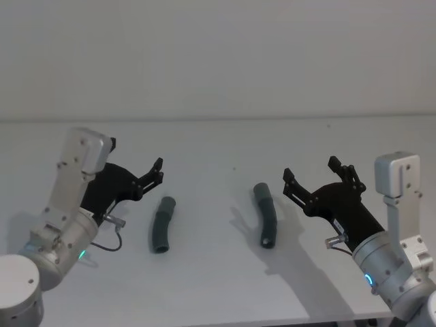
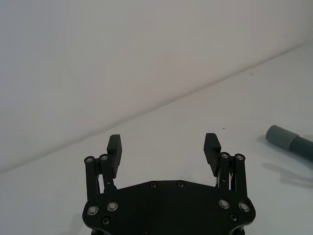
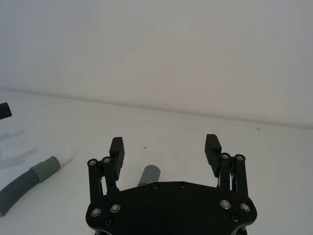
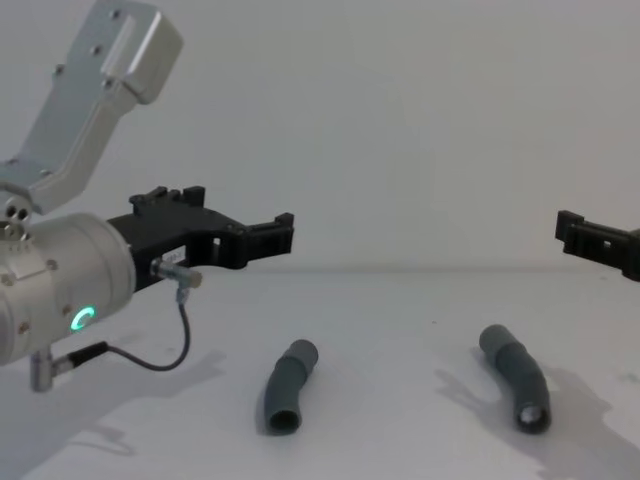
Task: Use both hands to pick up one end of the pipe from the table, align the ends, and insert them.
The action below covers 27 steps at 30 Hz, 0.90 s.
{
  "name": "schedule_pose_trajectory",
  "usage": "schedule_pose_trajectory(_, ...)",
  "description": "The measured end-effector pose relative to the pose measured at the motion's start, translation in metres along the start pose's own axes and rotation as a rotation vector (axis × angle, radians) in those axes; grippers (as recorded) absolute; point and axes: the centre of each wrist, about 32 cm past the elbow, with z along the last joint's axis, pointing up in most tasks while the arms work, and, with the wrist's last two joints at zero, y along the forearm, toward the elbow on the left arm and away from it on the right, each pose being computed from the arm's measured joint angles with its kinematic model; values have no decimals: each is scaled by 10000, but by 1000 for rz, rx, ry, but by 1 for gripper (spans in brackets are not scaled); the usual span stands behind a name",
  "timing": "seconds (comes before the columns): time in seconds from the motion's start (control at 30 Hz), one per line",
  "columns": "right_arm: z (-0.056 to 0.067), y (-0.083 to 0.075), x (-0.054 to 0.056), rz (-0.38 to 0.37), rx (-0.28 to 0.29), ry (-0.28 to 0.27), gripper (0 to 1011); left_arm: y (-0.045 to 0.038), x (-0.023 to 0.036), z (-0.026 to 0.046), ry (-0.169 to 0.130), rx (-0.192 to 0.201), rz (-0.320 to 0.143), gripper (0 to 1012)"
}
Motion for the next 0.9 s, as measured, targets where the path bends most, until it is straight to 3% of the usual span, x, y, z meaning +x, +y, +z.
schedule_pose_trajectory(0.23,0,0,0,0,0,0,1002,-21,-78,86,30,36,-10,1001)
schedule_pose_trajectory(0.5,0,0,0,0,0,0,1002,13,-235,194,55,111,-7,1001)
schedule_pose_trajectory(0.9,0,0,0,0,0,0,1002,87,-418,268,53,210,24,1001)
